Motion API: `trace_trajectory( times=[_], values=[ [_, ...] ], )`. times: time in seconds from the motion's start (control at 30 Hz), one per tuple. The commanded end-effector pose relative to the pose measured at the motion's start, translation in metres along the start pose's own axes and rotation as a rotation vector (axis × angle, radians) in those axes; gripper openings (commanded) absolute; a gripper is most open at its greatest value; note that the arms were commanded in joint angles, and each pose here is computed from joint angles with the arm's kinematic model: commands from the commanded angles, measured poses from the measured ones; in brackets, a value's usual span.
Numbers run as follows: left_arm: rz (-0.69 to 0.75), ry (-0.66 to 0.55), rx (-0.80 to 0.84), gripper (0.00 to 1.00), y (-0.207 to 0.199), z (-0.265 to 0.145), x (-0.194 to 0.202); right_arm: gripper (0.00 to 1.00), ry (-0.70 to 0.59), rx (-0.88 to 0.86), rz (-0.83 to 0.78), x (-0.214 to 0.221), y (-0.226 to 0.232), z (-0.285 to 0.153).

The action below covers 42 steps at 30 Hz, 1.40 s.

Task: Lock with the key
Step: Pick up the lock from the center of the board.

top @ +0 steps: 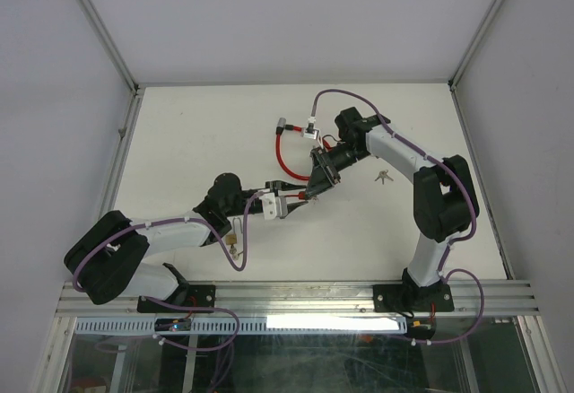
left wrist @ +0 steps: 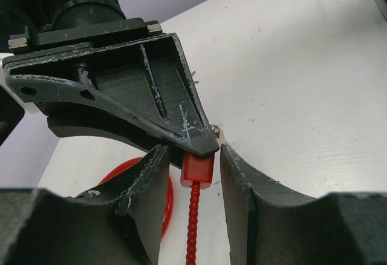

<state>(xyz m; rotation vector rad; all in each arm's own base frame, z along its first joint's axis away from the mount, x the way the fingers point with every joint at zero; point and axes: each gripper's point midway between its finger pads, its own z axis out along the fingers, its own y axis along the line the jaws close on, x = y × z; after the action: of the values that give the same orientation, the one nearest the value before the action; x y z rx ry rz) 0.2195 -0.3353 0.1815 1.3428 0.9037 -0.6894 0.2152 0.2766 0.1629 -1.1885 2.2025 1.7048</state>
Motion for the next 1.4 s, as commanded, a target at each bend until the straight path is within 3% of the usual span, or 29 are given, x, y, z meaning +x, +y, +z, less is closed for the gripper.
trace_trajectory(
  times=[0.0,0.43,0.57,0.63,0.67,0.87,1.0,1.37],
  values=[
    [0.029,-0.053,0.013,0.39,0.003,0.001,-0.015,0.00,-0.041,-0.053,-0.073,-0.018,0.019,-0.003],
    [0.022,-0.011,0.015,0.29,0.003,0.003,-0.004,0.00,-0.043,-0.062,-0.072,-0.018,0.020,-0.003],
    [0.017,-0.012,0.021,0.13,0.002,0.003,-0.005,0.00,-0.042,-0.062,-0.068,-0.018,0.020,-0.003],
    [0.014,-0.008,0.019,0.00,0.003,0.004,-0.004,0.00,-0.043,-0.064,-0.069,-0.018,0.020,-0.003],
    [0.010,-0.006,0.015,0.00,0.003,0.004,-0.004,0.00,-0.043,-0.064,-0.070,-0.018,0.020,-0.002],
    [-0.020,-0.015,-0.021,0.00,0.005,-0.003,-0.009,0.45,-0.036,-0.052,-0.099,-0.016,0.021,-0.004],
    [-0.041,-0.026,-0.045,0.00,0.004,-0.011,-0.012,0.65,-0.031,-0.019,-0.131,-0.016,0.019,-0.008],
    [-0.099,-0.067,-0.067,0.00,-0.010,-0.029,-0.023,0.73,-0.059,0.068,-0.257,-0.020,0.022,-0.035]
  ],
)
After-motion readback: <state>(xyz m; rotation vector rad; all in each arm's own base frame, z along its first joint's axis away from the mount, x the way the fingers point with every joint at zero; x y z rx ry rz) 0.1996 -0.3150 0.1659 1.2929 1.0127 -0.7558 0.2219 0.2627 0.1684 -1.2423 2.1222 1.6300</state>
